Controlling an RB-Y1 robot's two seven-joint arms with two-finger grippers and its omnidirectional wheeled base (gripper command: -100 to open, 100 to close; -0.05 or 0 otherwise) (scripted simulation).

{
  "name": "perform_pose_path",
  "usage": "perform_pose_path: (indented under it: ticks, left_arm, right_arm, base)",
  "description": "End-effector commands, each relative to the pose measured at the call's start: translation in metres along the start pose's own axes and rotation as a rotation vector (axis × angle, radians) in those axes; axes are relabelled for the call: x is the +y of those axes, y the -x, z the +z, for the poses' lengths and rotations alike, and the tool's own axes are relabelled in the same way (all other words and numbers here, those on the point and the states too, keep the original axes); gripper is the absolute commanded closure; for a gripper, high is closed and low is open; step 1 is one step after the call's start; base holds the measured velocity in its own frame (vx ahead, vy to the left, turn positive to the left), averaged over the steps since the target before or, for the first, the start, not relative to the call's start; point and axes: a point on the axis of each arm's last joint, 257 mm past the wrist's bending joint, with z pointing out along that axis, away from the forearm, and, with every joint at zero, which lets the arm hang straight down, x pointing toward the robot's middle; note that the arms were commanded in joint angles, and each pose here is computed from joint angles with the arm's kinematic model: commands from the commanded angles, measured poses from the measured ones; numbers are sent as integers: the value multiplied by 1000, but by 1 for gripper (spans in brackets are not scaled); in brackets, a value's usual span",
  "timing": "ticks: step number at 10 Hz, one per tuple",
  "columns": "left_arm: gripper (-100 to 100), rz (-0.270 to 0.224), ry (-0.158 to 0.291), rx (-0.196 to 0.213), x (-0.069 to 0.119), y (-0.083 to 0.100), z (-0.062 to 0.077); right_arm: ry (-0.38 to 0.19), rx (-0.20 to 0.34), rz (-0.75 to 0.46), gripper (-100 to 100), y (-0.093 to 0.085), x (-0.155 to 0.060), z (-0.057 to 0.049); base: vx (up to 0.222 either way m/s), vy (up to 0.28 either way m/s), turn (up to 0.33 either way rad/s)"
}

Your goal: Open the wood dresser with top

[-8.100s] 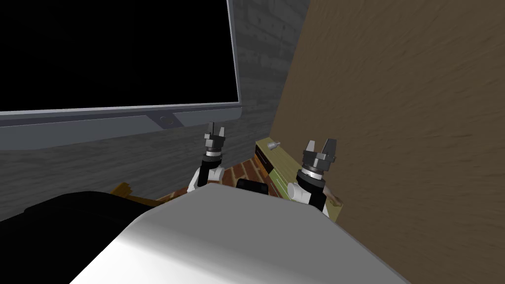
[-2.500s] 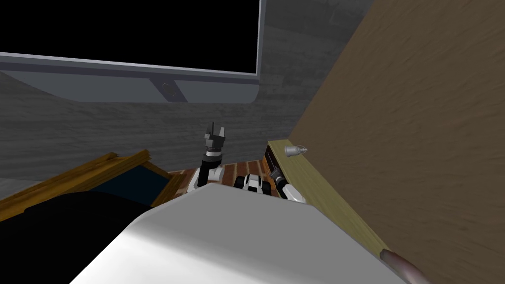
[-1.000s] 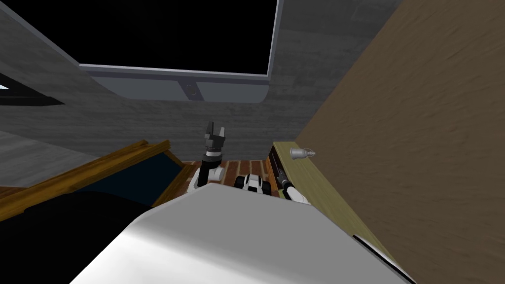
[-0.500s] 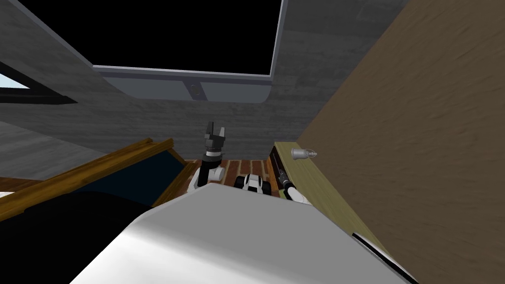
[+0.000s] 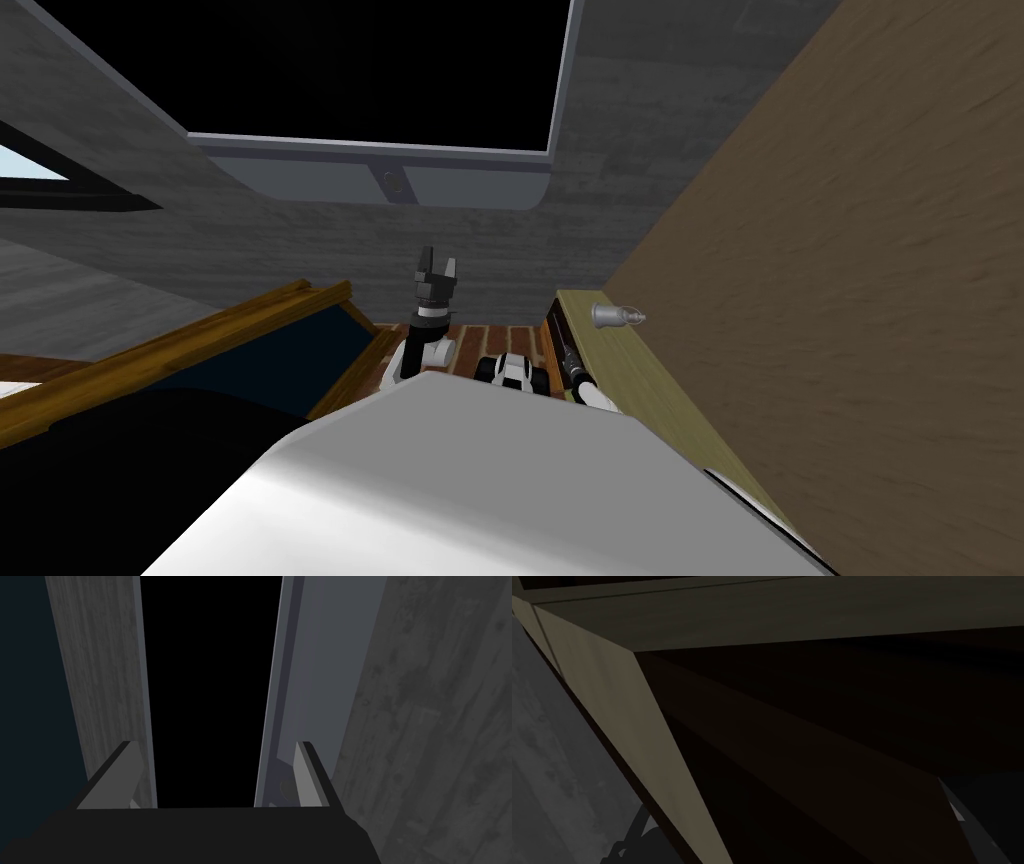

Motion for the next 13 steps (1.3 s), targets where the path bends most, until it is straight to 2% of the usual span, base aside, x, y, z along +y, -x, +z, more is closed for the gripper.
perform_pose_path:
  ticks: [1,3,4,5,13]
  left_arm:
    - [0,0,0,0,0,0,0]
    - [0,0,0,0,0,0,0]
    - [0,0,0,0,0,0,0]
    - [0,0,0,0,0,0,0]
    - [0,-1,0,0,0,0,0]
  right_arm:
    - [0,-3,-5,100,-11,-8,1]
    - [0,-5,-6,100,-15,-12,1]
    - [-15,-6,-5,100,-10,-19,3]
    - [-12,-6,-4,100,-9,-17,2]
    - [3,-4,-5,100,-8,-7,1]
  base:
    - [-51,44,-3]
    - [-41,17,-5]
    - [-16,10,11]
    - [0,106,4]
    - [-21,182,-3]
